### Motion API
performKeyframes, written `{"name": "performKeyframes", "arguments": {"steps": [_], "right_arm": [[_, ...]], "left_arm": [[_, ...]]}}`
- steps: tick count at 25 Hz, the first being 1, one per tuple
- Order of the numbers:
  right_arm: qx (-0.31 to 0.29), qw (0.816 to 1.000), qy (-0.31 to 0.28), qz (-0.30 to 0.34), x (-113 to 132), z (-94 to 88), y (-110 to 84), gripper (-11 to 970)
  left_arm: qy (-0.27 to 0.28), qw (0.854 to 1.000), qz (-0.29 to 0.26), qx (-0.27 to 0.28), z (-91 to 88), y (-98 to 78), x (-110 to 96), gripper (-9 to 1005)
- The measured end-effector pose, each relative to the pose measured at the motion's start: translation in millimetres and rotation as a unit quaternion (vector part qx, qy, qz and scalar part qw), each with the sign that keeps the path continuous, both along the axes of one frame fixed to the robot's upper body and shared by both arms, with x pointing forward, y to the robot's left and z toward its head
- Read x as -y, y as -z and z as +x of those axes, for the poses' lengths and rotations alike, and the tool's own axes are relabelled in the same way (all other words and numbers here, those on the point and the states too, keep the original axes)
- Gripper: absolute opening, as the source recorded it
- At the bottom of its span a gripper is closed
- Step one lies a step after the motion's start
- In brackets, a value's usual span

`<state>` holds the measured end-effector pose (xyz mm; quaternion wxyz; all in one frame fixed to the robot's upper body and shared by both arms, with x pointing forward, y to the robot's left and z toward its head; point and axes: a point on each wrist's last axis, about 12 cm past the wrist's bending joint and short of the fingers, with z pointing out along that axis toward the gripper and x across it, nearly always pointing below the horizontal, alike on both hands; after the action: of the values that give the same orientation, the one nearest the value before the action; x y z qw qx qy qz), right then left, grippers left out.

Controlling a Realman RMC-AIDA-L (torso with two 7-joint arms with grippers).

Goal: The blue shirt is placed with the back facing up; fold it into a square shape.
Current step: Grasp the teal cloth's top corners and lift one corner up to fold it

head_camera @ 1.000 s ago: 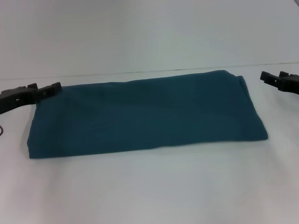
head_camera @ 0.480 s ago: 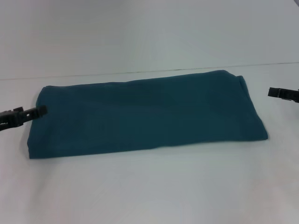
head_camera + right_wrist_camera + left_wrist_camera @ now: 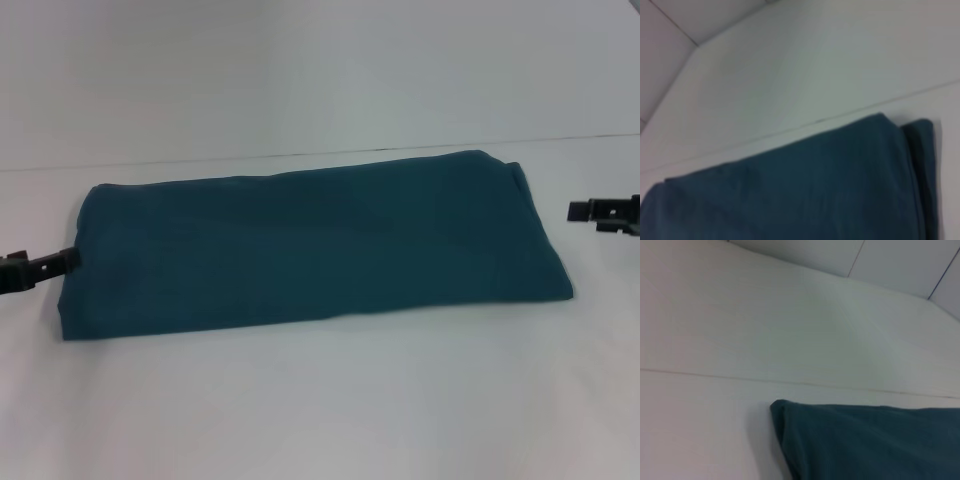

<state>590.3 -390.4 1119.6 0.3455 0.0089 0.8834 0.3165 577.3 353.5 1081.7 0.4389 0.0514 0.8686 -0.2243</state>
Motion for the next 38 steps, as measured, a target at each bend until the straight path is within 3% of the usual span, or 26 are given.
{"name": "performKeyframes", "arguments": {"steps": [14, 38], "right_arm": [[-0.041, 0.999, -0.004, -0.008, -8, 0.6, 8.2, 701], [-0.051, 0.999, 0.011, -0.01, -5, -6.7, 19.9, 701]], "left_arm": [[0.06, 0.996, 0.045, -0.057, -4.2, 8.2, 11, 895], [0.111, 0.99, 0.065, -0.064, -1.1, 3.4, 25, 812]]}}
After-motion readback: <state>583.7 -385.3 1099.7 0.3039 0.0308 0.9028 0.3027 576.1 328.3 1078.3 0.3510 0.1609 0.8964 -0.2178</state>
